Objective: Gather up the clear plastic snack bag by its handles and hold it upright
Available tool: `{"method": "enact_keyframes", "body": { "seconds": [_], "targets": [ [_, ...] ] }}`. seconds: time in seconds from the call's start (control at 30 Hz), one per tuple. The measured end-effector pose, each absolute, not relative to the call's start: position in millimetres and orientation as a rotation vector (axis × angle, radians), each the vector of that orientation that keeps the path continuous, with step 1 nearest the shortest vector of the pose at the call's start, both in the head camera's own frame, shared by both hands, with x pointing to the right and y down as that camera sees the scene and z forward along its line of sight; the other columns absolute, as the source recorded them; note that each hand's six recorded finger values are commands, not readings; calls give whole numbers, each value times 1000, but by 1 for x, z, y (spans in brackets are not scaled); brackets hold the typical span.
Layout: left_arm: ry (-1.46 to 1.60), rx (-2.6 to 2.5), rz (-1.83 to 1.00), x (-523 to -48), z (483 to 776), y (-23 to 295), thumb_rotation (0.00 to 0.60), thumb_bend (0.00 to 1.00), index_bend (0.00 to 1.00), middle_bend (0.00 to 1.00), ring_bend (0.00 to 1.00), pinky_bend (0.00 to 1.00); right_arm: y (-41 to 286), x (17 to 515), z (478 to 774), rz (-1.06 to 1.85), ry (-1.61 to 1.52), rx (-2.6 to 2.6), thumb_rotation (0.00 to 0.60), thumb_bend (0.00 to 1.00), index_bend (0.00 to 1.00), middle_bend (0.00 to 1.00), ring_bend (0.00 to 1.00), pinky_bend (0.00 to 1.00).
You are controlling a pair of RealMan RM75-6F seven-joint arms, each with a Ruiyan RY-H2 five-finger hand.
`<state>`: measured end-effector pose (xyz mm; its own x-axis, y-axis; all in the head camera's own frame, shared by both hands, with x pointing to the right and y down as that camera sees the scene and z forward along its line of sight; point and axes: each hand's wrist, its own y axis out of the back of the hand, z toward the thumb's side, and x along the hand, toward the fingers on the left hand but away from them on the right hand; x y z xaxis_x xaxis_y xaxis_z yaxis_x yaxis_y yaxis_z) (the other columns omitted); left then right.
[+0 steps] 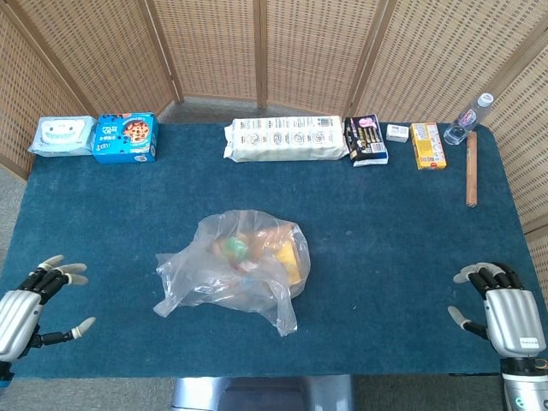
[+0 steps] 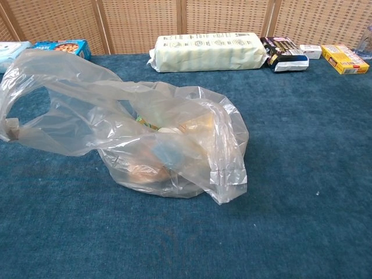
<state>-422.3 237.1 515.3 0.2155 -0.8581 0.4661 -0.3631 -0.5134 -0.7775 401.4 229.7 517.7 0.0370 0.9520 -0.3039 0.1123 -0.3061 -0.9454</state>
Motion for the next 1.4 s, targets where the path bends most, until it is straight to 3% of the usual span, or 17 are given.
{"method": "enact_keyframes", "body": {
  "seconds": [0.1,0.17,0.23,0.77,1.4],
  "targets": [
    [1084,-2033,-1272,-417,521,236,172,157,331,252,114,206,230,403,516,1360,-1125,-1528,600,203,408,365,274,190],
    [1055,-2075,-1269,-411,524,235,49,138,331,251,114,192,231,403,515,1359,-1128,-1526,600,203,408,365,274,189],
    [1029,-2109,-1262,-406,527,233,1,126,327,251,113,160,232,405,514,1361,-1130,-1523,600,203,409,365,275,185],
    [993,-2317,-1189,-396,532,233,0,84,237,193,66,107,235,407,506,1359,-1139,-1502,600,203,408,365,275,168],
    [849,-2517,-1088,-353,553,226,0,83,235,193,66,107,237,409,498,1361,-1147,-1473,600,202,408,365,275,163]
  ]
}}
